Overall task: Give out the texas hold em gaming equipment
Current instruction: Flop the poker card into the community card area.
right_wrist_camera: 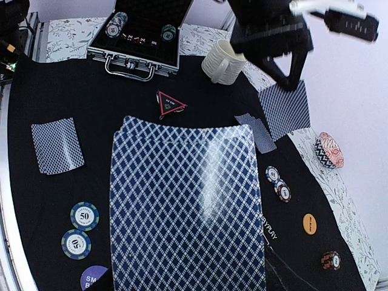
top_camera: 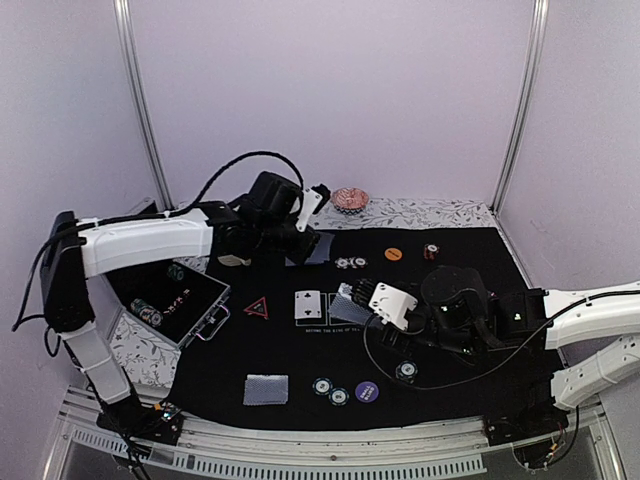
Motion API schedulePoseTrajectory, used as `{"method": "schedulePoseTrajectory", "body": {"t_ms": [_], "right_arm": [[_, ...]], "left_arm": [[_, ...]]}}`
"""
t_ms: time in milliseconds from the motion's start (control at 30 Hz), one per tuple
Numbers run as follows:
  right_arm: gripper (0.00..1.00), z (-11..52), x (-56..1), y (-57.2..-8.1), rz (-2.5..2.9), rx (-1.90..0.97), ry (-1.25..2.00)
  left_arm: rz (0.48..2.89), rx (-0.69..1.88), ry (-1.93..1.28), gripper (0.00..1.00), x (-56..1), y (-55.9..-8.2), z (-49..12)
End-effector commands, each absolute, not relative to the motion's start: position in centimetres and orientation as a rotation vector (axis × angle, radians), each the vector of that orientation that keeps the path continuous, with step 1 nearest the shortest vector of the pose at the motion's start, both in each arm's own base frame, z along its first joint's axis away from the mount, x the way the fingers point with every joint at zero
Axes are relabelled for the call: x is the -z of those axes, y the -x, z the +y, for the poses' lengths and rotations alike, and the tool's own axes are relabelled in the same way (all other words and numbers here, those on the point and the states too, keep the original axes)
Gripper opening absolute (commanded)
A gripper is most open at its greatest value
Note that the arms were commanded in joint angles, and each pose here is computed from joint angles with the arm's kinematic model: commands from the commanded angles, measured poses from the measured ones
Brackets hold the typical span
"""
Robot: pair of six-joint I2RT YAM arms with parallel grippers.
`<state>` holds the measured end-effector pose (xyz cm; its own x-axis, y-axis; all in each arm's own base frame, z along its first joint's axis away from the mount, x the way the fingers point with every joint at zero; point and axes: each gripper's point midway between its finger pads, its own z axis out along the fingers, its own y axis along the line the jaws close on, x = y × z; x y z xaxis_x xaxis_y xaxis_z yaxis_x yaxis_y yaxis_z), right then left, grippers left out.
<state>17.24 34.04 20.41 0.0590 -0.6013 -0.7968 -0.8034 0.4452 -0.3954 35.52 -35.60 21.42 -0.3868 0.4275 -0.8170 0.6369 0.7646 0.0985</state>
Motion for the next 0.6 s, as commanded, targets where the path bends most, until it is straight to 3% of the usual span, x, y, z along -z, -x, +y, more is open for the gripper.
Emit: {"method": "schedulePoseTrajectory", "body": {"t_ms": [0, 567], "right_arm": [[0.56, 33.5, -20.8, -17.1, 1.651, -0.262, 1.231], [0.56, 33.5, -21.6, -16.7, 1.654, -0.281, 1.244]], "left_arm": [[1.984, 0.067, -0.878, 0.00, -19.5, -38.0, -37.3], [1.862, -0.425, -1.217, 0.00, -6.6, -36.0, -42.4]]}}
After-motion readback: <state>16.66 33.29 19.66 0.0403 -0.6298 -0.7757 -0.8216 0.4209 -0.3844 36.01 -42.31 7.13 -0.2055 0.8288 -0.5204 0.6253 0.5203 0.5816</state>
